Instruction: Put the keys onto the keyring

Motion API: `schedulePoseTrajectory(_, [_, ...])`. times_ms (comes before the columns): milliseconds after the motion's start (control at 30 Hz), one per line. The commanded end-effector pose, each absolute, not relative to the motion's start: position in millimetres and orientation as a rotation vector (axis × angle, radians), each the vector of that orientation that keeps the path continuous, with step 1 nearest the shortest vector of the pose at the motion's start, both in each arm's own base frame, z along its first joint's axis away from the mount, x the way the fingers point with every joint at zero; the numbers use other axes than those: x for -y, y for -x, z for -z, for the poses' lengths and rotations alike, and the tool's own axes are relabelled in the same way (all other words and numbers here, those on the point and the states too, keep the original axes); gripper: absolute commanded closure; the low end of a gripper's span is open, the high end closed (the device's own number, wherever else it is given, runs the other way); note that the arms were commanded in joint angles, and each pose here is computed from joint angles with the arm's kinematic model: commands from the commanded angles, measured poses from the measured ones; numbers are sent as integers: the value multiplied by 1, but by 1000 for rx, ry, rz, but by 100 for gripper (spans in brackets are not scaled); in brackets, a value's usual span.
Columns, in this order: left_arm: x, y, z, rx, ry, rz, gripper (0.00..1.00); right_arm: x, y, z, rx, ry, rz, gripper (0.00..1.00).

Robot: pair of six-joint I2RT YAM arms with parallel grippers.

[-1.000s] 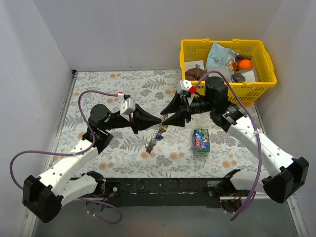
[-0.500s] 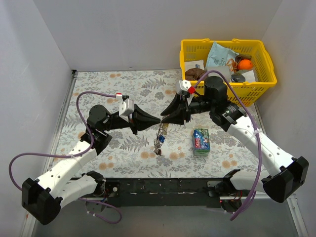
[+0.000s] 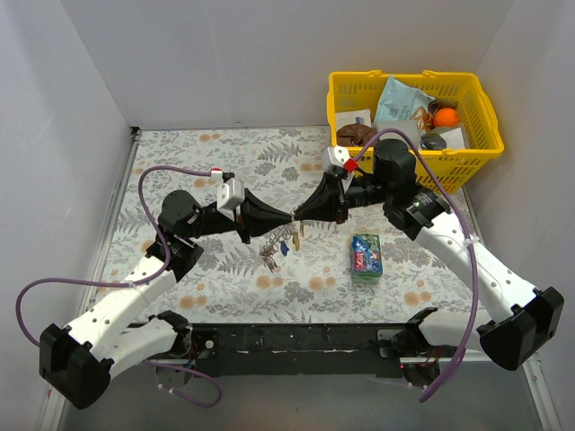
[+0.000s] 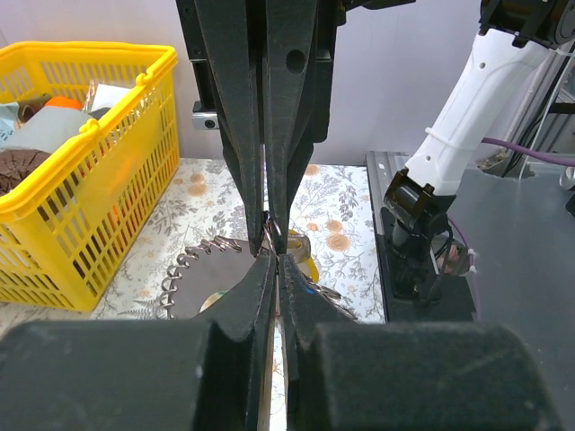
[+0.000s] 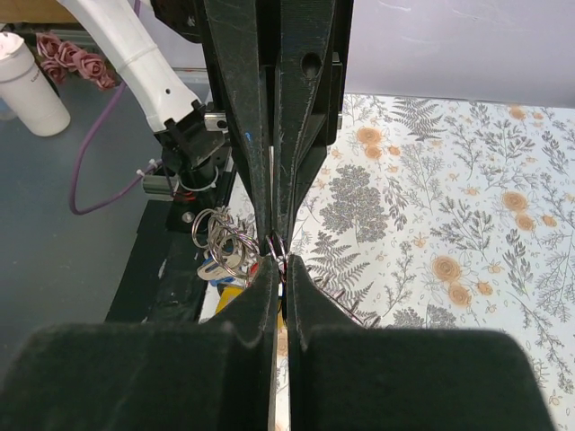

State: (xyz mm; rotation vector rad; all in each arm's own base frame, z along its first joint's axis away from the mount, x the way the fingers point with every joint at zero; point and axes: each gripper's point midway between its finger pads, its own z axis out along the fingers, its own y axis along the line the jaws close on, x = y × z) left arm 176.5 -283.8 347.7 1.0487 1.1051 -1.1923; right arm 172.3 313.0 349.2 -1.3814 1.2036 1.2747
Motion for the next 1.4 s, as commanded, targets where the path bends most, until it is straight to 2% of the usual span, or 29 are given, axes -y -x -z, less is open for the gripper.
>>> schedulePoseTrajectory(0, [280,-167,-383,-999,-1066,1163,100,-312,-177,-364,-1181,1362,-1237,99])
schedulePoseTrajectory(67, [280,-168,-384,-1017,-1079,1150,100,-312,-178,-364,-1193,1364,-1231,99])
schedulePoseTrajectory(133, [280,-170,-381,-1059,-1086,1150,91,-312,-179,-365,-1189,1370,-1225,99])
schedulePoseTrajectory(167, [280,-170,-385,-1053,-1094,1136,85,-312,-180,-363,-1200,1370,-1223,99])
schedulePoseTrajectory(200, [279,-171,-386,-1059,-1098,1130,68,-312,-180,-366,-1193,1371,-1219,99])
schedulePoseTrajectory(267, [280,-171,-381,-1105,-1110,1135,55,-312,-181,-365,-1200,1373,-1211,99])
schedulePoseTrajectory(333, [278,-175,-383,-1138,-1113,1109,45,-313,-183,-365,-1200,1379,-1202,99])
schedulePoseTrajectory(467, [278,-190,-381,-1257,-1098,1061,35,-312,-187,-362,-1234,1384,-1177,99])
schedulePoseTrajectory(500, [278,-192,-398,-1245,-1095,1046,35,-312,-189,-360,-1245,1387,-1175,99])
schedulePoseTrajectory(667, [282,-215,-383,-1484,-1106,1022,31,-310,-194,-353,-1290,1391,-1142,99])
schedulePoseTrajectory(800, [291,-226,-364,-1620,-1170,1051,34,-309,-199,-346,-1316,1396,-1105,99])
schedulePoseTrajectory(967, [295,-223,-363,-1635,-1214,1092,42,-309,-199,-340,-1333,1407,-1111,99])
schedulePoseTrajectory(1200, [297,-218,-352,-1671,-1244,1139,44,-309,-199,-337,-1341,1411,-1107,99])
schedulePoseTrajectory(1367, [298,-207,-346,-1661,-1294,1202,52,-309,-199,-337,-1336,1413,-1106,99])
